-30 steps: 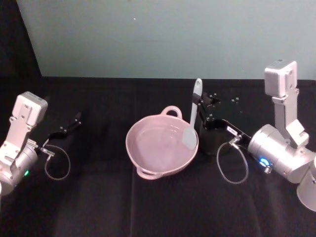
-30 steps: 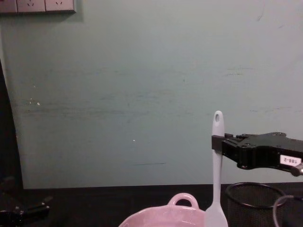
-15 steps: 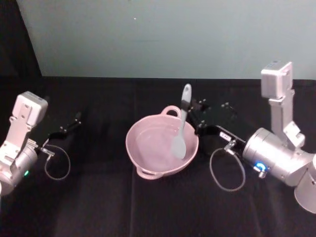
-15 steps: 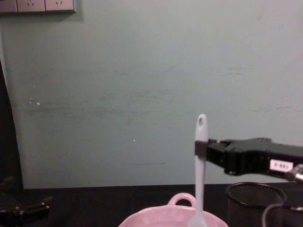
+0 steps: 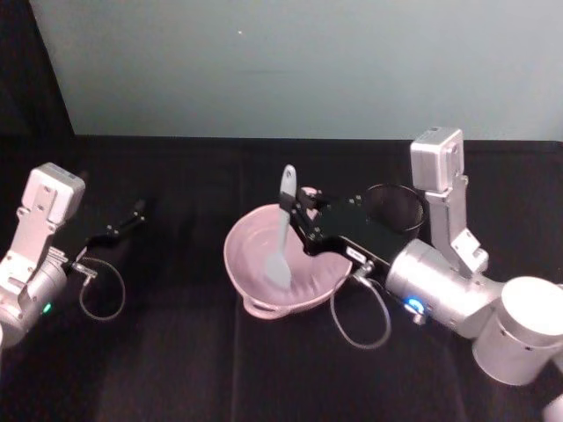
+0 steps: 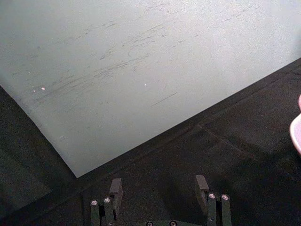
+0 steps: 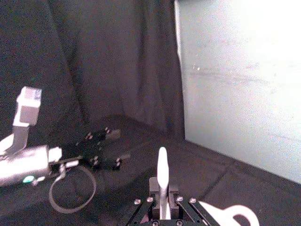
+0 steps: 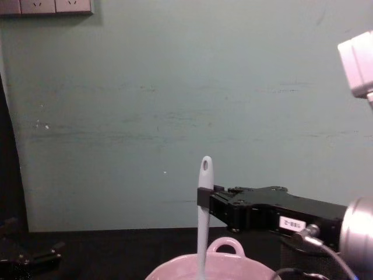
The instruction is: Use the one hand to pick up the spoon and stir the clear water in the bowl.
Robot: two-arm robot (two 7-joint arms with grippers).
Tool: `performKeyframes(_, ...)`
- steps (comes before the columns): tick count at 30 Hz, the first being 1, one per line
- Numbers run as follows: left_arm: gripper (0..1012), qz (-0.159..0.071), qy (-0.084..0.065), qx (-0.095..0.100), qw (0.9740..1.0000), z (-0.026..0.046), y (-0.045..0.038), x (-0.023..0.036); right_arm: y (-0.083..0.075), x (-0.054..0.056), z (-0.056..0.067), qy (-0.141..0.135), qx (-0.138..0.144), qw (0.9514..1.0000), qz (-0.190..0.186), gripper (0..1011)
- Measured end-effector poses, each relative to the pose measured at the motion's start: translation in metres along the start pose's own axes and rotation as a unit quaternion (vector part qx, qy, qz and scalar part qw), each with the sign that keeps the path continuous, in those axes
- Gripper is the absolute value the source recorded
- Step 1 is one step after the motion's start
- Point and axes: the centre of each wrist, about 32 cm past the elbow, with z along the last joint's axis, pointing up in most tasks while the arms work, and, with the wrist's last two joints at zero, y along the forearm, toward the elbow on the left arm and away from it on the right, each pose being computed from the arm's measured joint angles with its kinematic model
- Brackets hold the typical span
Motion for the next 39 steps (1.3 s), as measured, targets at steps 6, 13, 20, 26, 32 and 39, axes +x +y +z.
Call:
performKeyframes(6, 1011, 0.000, 0.000, 0.000, 1.0000, 0.0000, 0.0000, 0.0000, 0.018, 0.002, -0.011, -0.006, 0.020, 0.9994, -0.028, 109)
performKeyframes(13, 1011, 0.000, 0.000, 0.000, 1.0000, 0.0000, 0.0000, 0.0000, 0.029, 0.012, -0.019, -0.010, 0.023, 0.9972, -0.070, 109)
performKeyframes(20, 1011, 0.000, 0.000, 0.000, 1.0000, 0.0000, 0.0000, 0.0000, 0.019, 0.022, -0.017, -0.030, 0.024, 0.9941, -0.101, 110)
performKeyframes(26, 1011, 0.000, 0.000, 0.000, 1.0000, 0.0000, 0.0000, 0.0000, 0.005, 0.025, -0.011, -0.037, 0.015, 0.9940, -0.102, 109)
performKeyframes(32, 1011, 0.000, 0.000, 0.000, 1.0000, 0.0000, 0.0000, 0.0000, -0.012, 0.016, -0.004, -0.026, 0.004, 0.9972, -0.070, 110)
performKeyframes(39, 1011, 0.000, 0.000, 0.000, 1.0000, 0.0000, 0.0000, 0.0000, -0.014, 0.000, -0.007, -0.009, -0.001, 0.9993, -0.035, 110)
